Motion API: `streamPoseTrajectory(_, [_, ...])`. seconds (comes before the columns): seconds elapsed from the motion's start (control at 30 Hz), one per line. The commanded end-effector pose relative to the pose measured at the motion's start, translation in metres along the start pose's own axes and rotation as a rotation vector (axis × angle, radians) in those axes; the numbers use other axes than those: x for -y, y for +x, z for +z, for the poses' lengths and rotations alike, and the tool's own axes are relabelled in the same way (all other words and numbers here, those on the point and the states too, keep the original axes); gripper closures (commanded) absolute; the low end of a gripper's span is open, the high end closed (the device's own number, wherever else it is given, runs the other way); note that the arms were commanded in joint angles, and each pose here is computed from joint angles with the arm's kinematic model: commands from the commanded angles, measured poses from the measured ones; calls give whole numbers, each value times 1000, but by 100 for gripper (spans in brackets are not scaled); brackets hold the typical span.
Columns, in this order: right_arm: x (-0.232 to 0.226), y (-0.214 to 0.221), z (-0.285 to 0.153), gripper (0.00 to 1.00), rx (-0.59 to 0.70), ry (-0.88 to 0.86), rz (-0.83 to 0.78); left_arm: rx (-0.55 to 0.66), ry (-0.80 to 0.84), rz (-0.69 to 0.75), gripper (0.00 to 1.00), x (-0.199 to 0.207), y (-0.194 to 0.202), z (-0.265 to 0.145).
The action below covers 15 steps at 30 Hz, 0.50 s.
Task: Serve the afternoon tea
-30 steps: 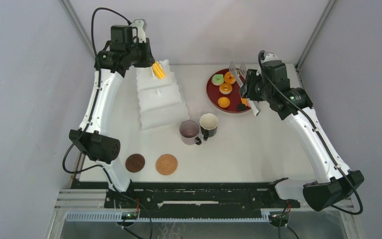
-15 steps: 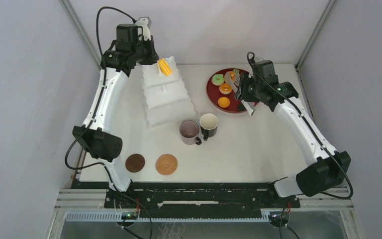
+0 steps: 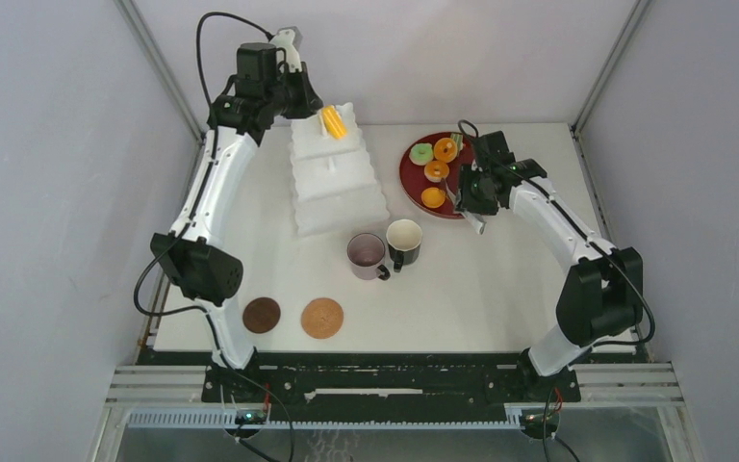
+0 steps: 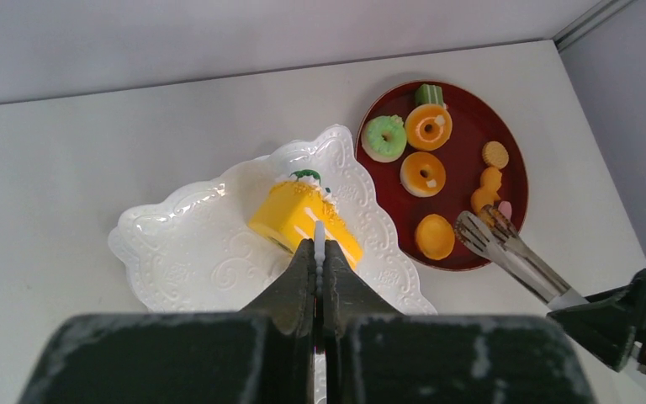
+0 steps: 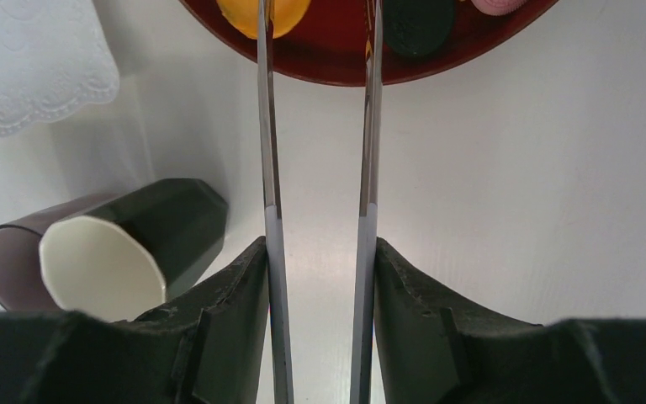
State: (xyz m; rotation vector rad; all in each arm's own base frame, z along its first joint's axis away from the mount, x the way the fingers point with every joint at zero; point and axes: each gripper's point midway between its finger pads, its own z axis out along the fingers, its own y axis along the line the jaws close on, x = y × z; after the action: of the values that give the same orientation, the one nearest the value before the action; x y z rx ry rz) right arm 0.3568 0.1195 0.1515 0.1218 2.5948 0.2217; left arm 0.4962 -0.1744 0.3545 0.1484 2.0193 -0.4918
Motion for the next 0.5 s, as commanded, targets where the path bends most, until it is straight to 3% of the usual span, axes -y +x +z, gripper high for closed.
streamPoseTrajectory(0.0, [-7, -21, 5, 48, 65, -77, 54, 192, 115, 3, 100, 39, -60, -17])
streamPoseTrajectory(0.13, [-7, -16, 18, 47, 30, -104, 77, 187, 113, 2, 98, 40, -58, -14])
streamPoseTrajectory(0.33, [-13, -9, 31, 48, -21, -179, 125, 180, 91, 0, 64, 37, -57, -18])
streamPoseTrajectory(0.47, [-16, -5, 33, 54, -38, -206, 140, 196, 78, 4, 48, 37, -62, -28])
